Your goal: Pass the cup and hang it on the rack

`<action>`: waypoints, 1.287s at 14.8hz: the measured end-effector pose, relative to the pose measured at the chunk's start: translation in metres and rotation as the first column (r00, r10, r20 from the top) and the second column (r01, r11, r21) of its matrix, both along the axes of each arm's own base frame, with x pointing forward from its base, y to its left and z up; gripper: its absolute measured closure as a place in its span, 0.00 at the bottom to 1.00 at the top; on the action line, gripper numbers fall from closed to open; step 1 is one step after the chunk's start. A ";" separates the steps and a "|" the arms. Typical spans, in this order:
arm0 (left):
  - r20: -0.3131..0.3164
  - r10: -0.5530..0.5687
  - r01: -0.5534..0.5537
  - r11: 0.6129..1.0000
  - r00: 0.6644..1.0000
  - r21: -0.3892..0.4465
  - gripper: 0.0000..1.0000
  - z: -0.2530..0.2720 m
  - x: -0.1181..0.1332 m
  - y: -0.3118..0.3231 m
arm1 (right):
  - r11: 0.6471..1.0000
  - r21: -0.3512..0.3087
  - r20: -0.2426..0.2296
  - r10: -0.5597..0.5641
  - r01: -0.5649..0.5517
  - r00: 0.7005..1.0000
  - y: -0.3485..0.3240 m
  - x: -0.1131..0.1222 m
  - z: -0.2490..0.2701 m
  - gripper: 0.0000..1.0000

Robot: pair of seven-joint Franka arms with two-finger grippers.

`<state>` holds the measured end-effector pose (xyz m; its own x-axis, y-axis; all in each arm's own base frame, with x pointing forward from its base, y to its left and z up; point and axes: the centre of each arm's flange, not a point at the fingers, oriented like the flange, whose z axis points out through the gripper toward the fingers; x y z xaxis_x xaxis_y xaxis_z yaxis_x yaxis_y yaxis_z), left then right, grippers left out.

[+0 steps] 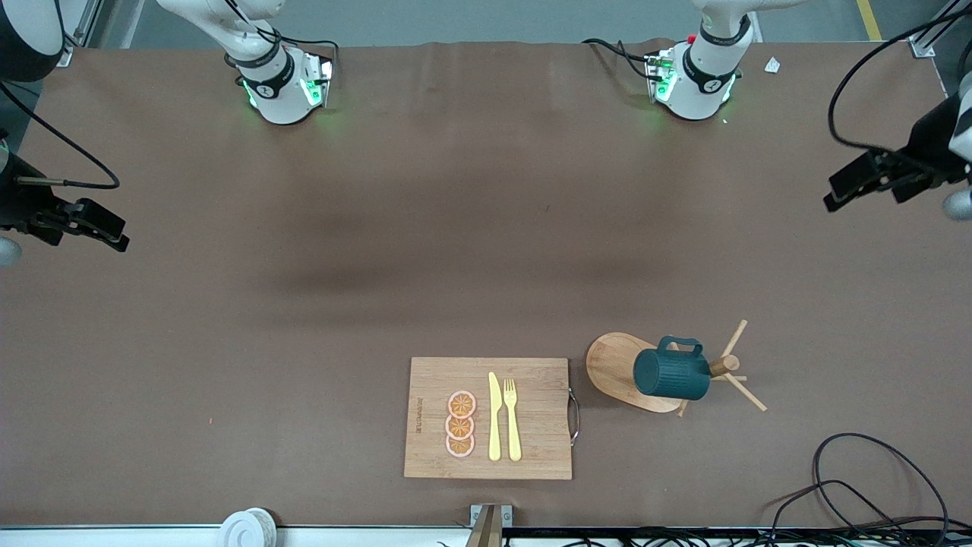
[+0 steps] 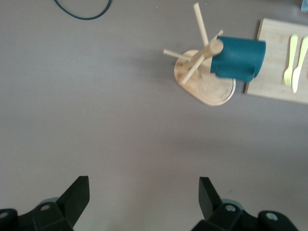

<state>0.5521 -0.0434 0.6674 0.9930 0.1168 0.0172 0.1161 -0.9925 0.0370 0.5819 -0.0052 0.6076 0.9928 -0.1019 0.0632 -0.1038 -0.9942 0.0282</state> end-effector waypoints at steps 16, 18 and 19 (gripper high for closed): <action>-0.045 -0.071 0.073 0.996 0.996 0.042 0.00 -0.010 -0.068 -0.030 | 1.000 -0.001 0.015 0.000 0.000 1.000 0.000 -0.002 0.003 0.06; -0.047 -0.067 0.069 0.997 0.997 0.043 0.00 -0.011 -0.067 -0.028 | 1.000 -0.001 0.018 0.000 0.000 1.000 0.000 -0.003 0.005 0.00; -0.046 -0.062 0.064 0.997 0.997 0.042 0.00 -0.010 -0.067 -0.025 | 1.000 -0.001 0.019 0.000 0.000 1.000 0.000 -0.003 0.005 0.00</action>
<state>0.4855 -0.0688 0.6569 0.9983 0.0540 -0.0234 0.0537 -0.9985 -0.0106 0.5790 -0.0048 0.6130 0.9915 -0.1014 0.0818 -0.1040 -0.9942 0.0274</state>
